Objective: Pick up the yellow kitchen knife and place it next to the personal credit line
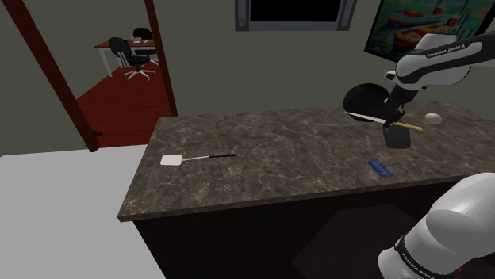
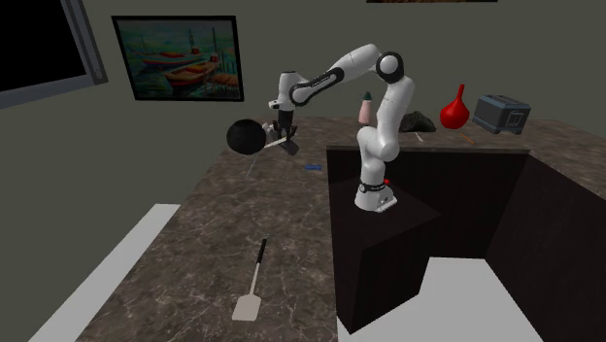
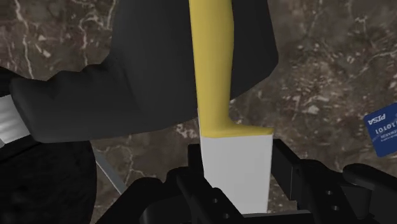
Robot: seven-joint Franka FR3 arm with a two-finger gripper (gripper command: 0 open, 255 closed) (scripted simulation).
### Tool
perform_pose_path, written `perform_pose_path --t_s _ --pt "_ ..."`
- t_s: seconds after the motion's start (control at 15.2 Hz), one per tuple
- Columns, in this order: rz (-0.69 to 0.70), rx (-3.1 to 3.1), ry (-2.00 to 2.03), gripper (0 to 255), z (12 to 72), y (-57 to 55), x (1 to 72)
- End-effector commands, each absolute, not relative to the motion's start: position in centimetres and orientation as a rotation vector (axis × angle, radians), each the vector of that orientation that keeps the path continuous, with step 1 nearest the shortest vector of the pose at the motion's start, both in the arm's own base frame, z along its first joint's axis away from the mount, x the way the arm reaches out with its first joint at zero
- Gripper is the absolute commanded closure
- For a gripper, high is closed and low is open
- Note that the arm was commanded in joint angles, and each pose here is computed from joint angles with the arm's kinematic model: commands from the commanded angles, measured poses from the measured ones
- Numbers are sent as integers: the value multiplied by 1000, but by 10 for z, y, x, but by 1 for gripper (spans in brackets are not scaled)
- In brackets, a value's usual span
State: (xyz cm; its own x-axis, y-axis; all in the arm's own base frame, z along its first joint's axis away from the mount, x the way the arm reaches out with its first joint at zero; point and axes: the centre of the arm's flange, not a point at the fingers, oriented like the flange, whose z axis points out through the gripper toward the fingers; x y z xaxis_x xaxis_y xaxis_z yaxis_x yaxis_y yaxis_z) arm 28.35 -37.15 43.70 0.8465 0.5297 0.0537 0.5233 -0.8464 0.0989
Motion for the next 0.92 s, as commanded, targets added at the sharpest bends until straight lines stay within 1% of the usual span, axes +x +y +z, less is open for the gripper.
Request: perform_pose_path --t_s 0.0,0.86 --pt "120 2940 841 255 428 -377 285" --pt "120 2940 841 255 359 -377 285"
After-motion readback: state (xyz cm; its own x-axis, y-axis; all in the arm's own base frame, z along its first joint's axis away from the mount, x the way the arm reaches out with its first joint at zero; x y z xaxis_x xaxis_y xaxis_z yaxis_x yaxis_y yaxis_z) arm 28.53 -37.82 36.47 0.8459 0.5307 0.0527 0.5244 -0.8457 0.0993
